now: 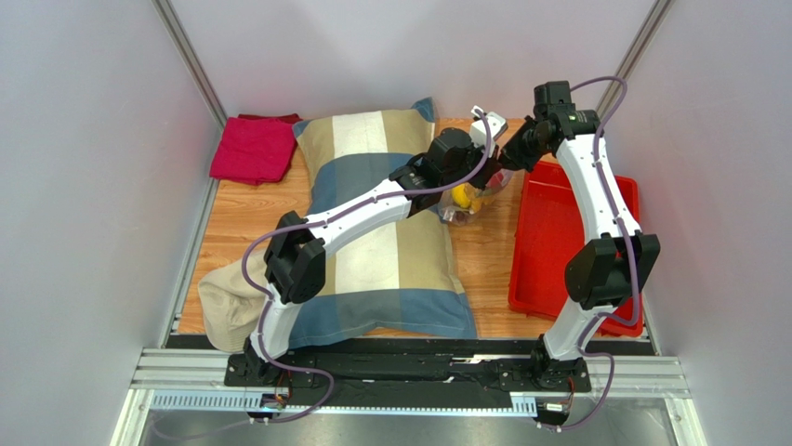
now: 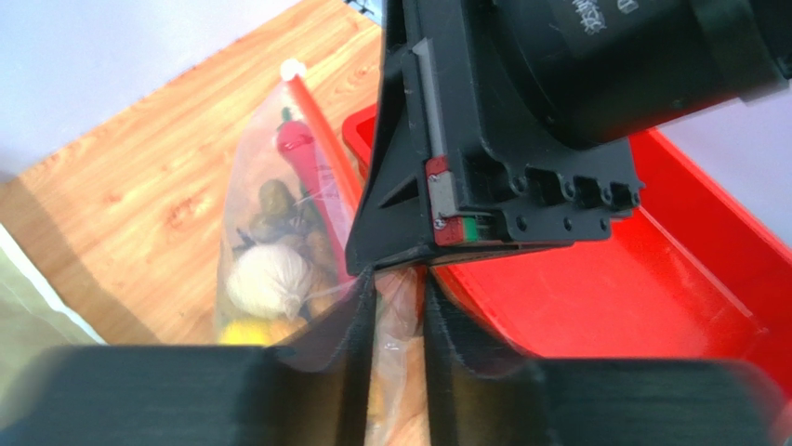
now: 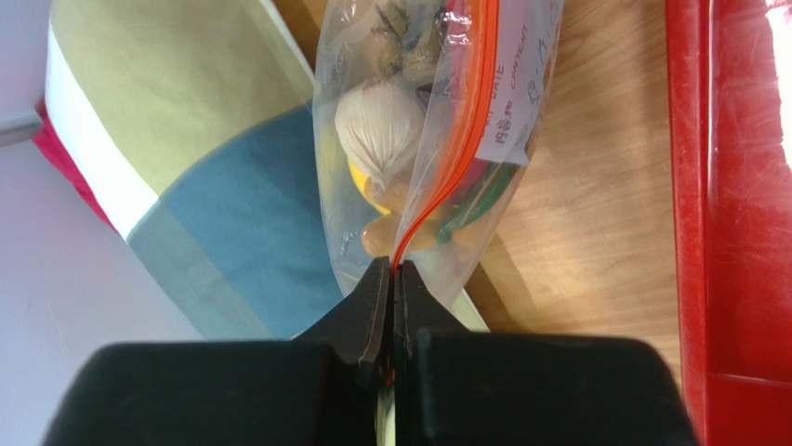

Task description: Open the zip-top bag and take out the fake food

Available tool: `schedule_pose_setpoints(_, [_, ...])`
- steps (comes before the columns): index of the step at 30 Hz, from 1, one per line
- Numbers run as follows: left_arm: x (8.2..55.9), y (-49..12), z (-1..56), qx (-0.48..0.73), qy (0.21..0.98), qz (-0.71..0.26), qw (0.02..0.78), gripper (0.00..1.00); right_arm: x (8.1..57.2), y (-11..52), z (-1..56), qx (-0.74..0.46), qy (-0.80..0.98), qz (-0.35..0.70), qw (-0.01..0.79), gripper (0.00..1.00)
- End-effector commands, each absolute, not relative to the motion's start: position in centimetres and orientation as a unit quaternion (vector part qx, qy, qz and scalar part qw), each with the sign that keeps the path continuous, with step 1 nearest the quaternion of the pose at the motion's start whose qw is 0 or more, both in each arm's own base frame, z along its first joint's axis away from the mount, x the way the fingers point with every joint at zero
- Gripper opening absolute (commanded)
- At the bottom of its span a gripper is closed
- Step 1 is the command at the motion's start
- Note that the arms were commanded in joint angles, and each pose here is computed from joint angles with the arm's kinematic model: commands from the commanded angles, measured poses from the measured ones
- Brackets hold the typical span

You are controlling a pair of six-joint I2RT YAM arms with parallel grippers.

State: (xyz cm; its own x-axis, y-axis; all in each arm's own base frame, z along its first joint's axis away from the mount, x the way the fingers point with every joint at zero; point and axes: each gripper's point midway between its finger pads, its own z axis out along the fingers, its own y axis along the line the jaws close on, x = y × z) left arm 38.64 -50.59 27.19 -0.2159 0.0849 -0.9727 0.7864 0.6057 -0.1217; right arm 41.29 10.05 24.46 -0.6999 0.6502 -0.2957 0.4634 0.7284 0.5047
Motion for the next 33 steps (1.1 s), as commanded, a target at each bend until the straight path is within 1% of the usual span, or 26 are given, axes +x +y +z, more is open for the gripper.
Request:
schedule_pose_setpoints(1, [39.7,-50.4,27.5,0.293,0.704,-0.320,0.561,0.00,39.7,12.5,27.1,0.294,0.893,0.244,0.237,0.02])
schedule_pose_setpoints(3, [39.6,-50.4,27.4,0.296,0.707,-0.318,0.558,0.00,40.1,12.0,27.1,0.291,0.894,0.235,0.246,0.06])
schedule_pose_setpoints(6, [39.2,-49.9,27.1,0.296,0.714,-0.316,0.550,0.00,41.1,10.6,27.2,0.291,0.896,0.218,0.257,0.23])
schedule_pose_setpoints(7, [39.0,-49.8,27.4,0.298,0.712,-0.319,0.551,0.00,41.5,10.3,27.3,0.290,0.895,0.216,0.261,0.37])
schedule_pose_setpoints(9, [38.7,-49.6,27.9,0.297,0.709,-0.323,0.552,0.00,42.4,9.2,27.4,0.290,0.895,0.210,0.266,0.49])
schedule_pose_setpoints(10, [38.7,-49.4,28.4,0.294,0.707,-0.322,0.556,0.00,42.6,8.7,27.3,0.292,0.895,0.205,0.267,0.59])
schedule_pose_setpoints(12, [38.3,-49.1,28.7,0.299,0.705,-0.325,0.555,0.00,43.4,6.9,27.1,0.298,0.893,0.195,0.277,0.67])
schedule_pose_setpoints(13, [37.9,-49.2,28.8,0.305,0.702,-0.331,0.553,0.00,43.7,6.4,26.8,0.299,0.892,0.193,0.278,0.73])
schedule_pose_setpoints(17, [38.1,-48.7,29.2,0.294,0.701,-0.335,0.557,0.00,45.0,2.4,25.3,0.313,0.892,0.168,0.279,0.77])
schedule_pose_setpoints(18, [38.2,-48.7,29.3,0.288,0.703,-0.342,0.553,0.00,45.0,1.8,24.8,0.314,0.895,0.159,0.274,0.80])
schedule_pose_setpoints(22, [38.3,-48.5,30.0,0.287,0.699,-0.350,0.553,0.00,44.5,-0.4,22.4,0.331,0.899,0.140,0.251,0.81])
schedule_pose_setpoints(29, [38.0,-48.5,30.5,0.291,0.694,-0.358,0.552,0.00,45.7,-1.6,18.6,0.359,0.896,0.135,0.225,0.80])
schedule_pose_setpoints(33, [37.8,-48.5,30.5,0.290,0.696,-0.363,0.547,0.00,46.7,-2.0,16.5,0.371,0.893,0.128,0.219,0.75])
